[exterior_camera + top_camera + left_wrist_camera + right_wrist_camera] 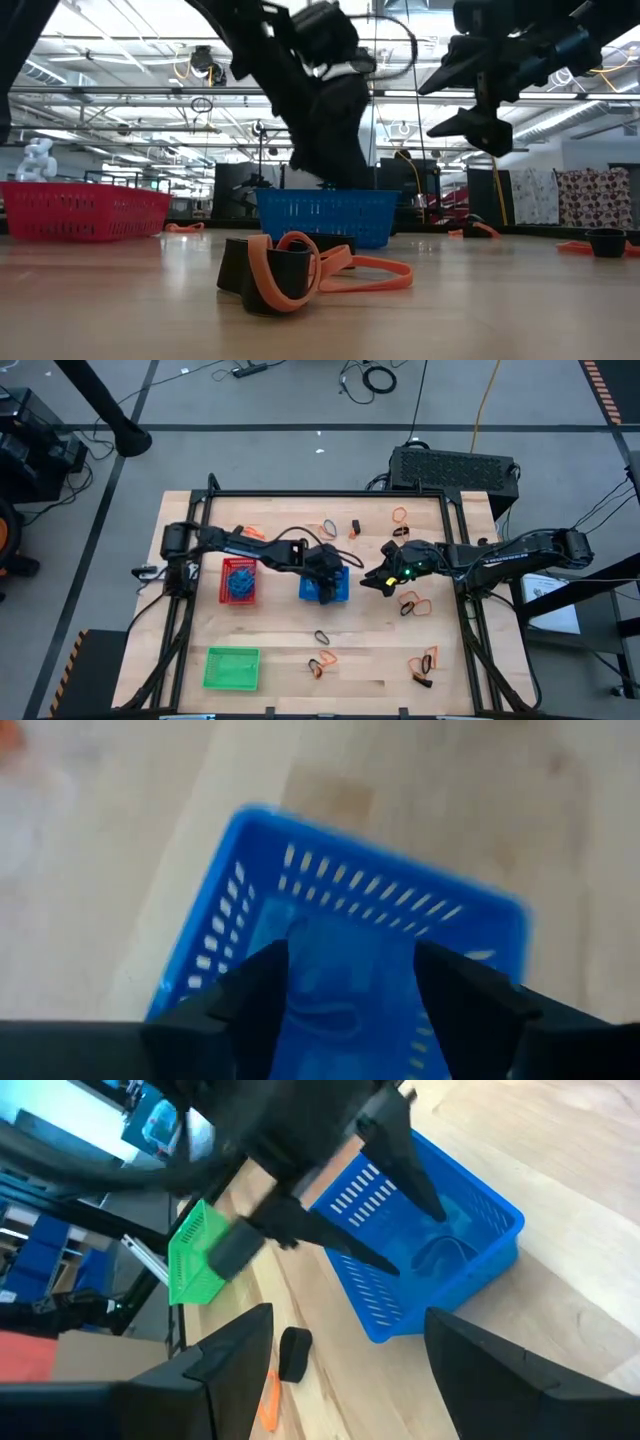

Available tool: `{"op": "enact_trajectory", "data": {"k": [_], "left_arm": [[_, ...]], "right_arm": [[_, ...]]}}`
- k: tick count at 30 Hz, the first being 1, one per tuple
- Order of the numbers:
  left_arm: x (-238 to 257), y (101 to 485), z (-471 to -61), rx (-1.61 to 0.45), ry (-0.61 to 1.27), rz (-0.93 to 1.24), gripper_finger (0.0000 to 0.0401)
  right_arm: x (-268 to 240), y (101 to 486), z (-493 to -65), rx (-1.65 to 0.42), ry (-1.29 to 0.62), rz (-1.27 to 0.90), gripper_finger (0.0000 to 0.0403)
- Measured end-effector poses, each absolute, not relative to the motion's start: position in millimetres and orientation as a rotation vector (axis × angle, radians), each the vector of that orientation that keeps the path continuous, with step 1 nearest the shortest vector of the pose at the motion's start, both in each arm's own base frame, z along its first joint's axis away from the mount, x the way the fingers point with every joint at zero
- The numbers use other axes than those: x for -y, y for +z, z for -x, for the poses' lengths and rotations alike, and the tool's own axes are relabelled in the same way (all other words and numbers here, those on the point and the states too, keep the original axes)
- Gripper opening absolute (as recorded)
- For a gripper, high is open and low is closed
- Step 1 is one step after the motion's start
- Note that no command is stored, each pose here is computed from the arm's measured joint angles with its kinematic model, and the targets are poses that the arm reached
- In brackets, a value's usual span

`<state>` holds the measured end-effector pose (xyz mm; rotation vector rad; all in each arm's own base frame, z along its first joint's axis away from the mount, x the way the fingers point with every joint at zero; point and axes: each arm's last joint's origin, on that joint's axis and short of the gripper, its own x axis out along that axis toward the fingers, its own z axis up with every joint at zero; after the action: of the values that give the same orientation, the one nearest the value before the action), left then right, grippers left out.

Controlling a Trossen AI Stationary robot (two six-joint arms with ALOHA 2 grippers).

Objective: Sort rubber bands into baskets

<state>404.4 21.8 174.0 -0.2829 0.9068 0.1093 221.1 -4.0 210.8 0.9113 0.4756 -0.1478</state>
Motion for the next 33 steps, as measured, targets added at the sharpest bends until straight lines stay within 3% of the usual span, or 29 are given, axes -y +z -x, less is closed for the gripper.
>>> {"op": "enact_trajectory", "data": {"k": [21,24,31,33], "left_arm": [[-24,133,-410,-1.002,0.185,0.259,0.0215],[-24,132,-410,-1.010,0.193,0.255,0.0181],[-26,131,-410,-1.008,0.201,0.258,0.0028],[-28,131,-411,-0.992,0.201,0.260,0.0011]], "right_arm": [[4,197,-230,-0.529,-0.174,-0.911,0.0251],[4,199,-231,-0.509,-0.163,-0.911,0.0251],[4,200,-232,-0.490,-0.153,-0.907,0.0251],[4,201,-232,-0.488,-0.150,-0.901,0.0251]]}}
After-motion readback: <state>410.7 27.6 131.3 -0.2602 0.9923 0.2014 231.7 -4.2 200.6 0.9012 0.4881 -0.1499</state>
